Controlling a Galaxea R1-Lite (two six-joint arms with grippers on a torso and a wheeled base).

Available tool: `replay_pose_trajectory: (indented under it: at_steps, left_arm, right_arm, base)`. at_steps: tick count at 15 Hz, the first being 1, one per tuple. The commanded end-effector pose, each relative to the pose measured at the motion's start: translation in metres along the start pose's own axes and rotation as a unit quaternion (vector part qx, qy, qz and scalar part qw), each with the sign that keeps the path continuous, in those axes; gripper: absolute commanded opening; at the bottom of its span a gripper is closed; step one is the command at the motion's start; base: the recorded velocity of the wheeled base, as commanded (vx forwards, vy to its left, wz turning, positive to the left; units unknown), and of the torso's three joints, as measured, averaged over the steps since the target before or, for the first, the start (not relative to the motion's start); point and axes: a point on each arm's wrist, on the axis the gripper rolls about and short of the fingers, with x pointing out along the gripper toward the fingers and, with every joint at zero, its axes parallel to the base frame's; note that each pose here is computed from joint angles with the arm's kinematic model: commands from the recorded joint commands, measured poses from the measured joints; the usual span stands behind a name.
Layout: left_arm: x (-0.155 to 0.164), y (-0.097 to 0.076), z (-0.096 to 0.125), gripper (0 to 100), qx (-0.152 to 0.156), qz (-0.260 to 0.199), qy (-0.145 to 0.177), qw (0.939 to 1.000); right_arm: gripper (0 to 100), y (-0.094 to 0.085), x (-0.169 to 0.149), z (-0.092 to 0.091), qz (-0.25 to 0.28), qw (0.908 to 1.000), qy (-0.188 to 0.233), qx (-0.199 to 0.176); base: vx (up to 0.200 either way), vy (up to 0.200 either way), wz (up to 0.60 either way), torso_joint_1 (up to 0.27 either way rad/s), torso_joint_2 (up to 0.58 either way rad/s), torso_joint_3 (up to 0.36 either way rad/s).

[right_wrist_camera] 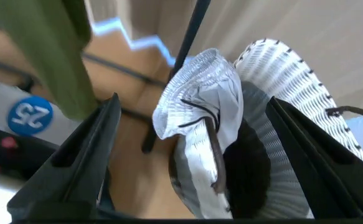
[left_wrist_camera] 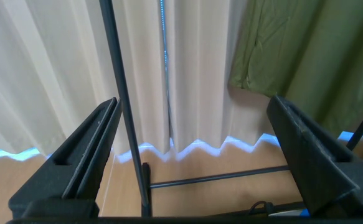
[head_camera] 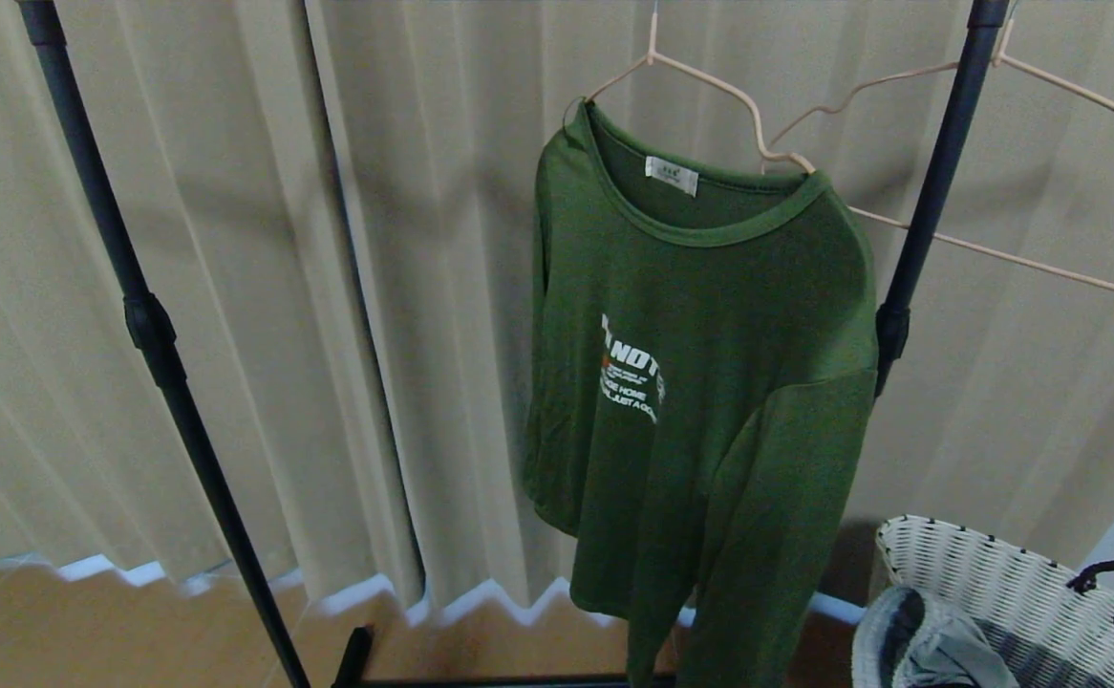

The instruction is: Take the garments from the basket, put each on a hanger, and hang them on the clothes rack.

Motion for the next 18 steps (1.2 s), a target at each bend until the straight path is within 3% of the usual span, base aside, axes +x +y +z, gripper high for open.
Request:
replay_pose_trajectory:
  at_steps: [1, 2, 8, 18]
  left_arm:
    - [0.0, 0.0, 0.0, 100, 0.0, 0.0, 0.0, 1.0]
    - [0.0, 0.0, 0.0, 100, 0.0, 0.0, 0.0, 1.0]
    - [0.0, 0.0, 0.0, 100, 0.0, 0.0, 0.0, 1.0]
    - [0.0, 0.0, 0.0, 100, 0.0, 0.0, 0.0, 1.0]
  right_arm:
    - [100, -0.004, 0.057, 0.015, -0.015, 0.9916, 0.124, -0.036]
    - [100, -0.005, 0.075, 0.016, -0.034, 0.9857, 0.157, -0.051]
    - [100, -0.019, 0.145, 0.037, -0.067, 0.9706, 0.225, -0.051]
    - [100, -0.033, 0.197, 0.042, -0.097, 0.9563, 0.272, -0.044]
  base:
    - [0.0, 0.0, 0.0, 0.0, 0.0, 0.0]
    - [0.0, 0.0, 0.0, 0.0, 0.0, 0.0]
    - [0.0, 0.0, 0.0, 0.0, 0.0, 0.0]
    - [0.0, 0.0, 0.0, 0.0, 0.0, 0.0]
